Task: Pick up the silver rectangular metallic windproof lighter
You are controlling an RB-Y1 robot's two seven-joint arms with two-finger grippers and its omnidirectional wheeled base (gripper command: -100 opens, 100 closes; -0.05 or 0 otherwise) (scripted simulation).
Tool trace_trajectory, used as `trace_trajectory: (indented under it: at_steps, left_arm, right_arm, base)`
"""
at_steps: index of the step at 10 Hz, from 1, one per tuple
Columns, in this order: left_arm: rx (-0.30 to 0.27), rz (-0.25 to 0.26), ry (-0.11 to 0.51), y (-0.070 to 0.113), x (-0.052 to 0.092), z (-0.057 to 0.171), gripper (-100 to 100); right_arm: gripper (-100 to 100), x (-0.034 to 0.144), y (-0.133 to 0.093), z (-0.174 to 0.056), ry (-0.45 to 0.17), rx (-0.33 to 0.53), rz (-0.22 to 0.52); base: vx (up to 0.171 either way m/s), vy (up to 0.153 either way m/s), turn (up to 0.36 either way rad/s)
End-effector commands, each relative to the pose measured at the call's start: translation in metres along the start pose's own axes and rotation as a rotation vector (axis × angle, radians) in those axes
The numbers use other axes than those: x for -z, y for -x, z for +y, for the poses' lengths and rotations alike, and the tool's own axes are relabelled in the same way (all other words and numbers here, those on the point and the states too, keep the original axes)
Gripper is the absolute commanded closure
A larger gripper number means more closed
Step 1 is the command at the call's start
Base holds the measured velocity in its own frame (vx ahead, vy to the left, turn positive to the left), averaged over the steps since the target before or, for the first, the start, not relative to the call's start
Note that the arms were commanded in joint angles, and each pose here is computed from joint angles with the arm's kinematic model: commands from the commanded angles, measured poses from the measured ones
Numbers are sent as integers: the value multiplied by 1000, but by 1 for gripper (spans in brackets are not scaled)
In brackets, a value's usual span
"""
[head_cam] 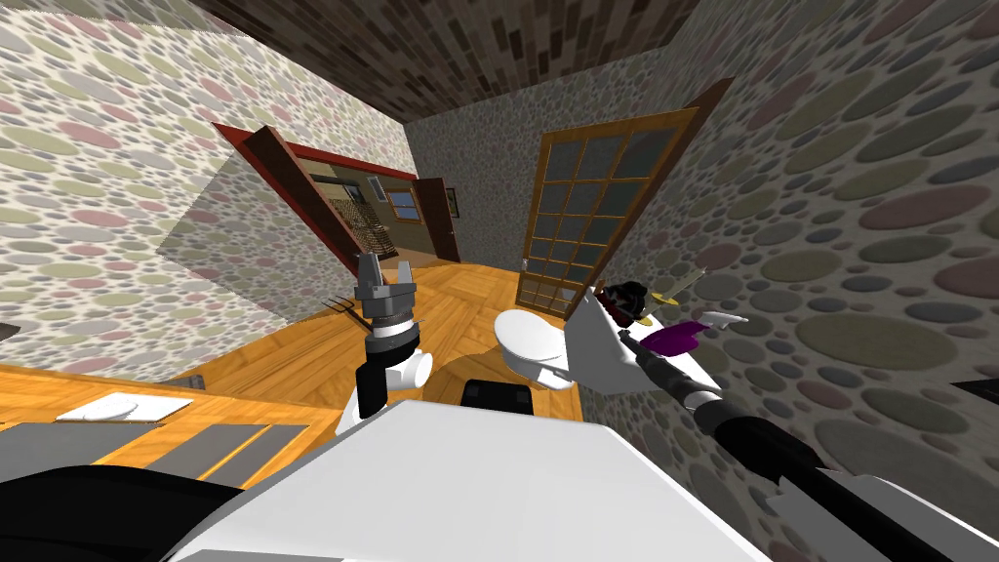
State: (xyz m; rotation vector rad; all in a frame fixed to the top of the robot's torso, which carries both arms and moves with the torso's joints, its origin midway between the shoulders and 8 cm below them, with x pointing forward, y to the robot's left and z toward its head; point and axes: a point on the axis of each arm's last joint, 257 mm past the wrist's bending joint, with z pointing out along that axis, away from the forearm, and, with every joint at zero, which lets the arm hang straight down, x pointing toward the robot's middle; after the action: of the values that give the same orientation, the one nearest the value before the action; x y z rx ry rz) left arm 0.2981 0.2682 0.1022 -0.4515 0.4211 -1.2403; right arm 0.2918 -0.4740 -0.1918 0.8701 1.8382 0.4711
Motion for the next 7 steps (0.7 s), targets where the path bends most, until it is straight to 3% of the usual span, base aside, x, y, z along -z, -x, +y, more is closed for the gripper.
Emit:
trace_trajectory:
  at_steps: [1,2,7]
  left_arm:
    - [0,0,0,0,0,0,0]
    - [0,0,0,0,0,0,0]
    - [0,0,0,0,0,0,0]
  right_arm:
    - [-100,-1,2,-4,-21,29,14]
    - [-100,0,7,-14,-61,61,23]
    - [-100,-6,14,-23,-119,161,67]
  base:
    - [-2,13,18]
    - [-2,10,23]
    - [-1,2,12]
